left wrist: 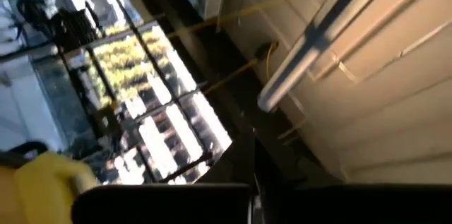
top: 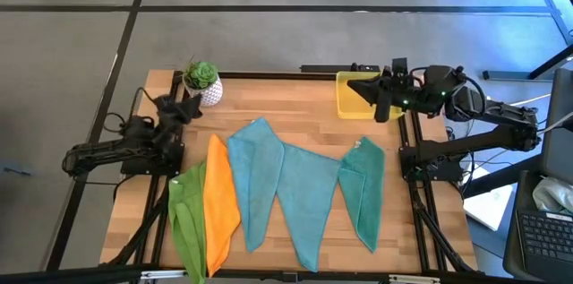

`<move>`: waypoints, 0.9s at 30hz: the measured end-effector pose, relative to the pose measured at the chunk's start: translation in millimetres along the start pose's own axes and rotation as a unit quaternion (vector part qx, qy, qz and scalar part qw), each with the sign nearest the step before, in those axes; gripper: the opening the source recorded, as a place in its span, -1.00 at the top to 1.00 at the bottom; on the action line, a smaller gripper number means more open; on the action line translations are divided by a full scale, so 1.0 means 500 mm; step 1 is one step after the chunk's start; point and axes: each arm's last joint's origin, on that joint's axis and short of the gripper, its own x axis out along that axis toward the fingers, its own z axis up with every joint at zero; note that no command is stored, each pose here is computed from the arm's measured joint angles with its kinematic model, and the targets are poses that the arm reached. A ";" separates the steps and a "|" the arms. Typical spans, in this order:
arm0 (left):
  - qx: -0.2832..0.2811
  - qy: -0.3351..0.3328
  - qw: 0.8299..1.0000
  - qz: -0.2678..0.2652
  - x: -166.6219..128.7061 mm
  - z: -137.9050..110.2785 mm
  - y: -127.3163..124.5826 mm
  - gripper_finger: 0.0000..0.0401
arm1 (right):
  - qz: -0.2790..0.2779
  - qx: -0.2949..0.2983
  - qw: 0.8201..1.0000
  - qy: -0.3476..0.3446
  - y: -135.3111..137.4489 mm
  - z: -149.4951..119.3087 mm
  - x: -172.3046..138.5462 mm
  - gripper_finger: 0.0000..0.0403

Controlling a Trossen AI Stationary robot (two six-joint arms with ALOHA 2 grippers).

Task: Fold microfiber towels
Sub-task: Fold the right blue microfiber towel

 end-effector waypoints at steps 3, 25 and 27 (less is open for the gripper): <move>0.014 -0.050 0.998 -0.028 0.001 0.016 -0.021 1.00 | -0.021 -0.033 0.998 0.052 -0.015 -0.018 0.006 0.89; 0.302 0.255 0.919 -0.007 0.347 -0.019 -0.303 1.00 | -0.124 0.052 0.797 0.589 -0.123 -0.223 0.079 0.43; 0.306 0.290 0.907 -0.010 0.378 -0.041 -0.298 1.00 | -0.123 0.063 0.792 0.594 -0.131 -0.239 0.080 0.43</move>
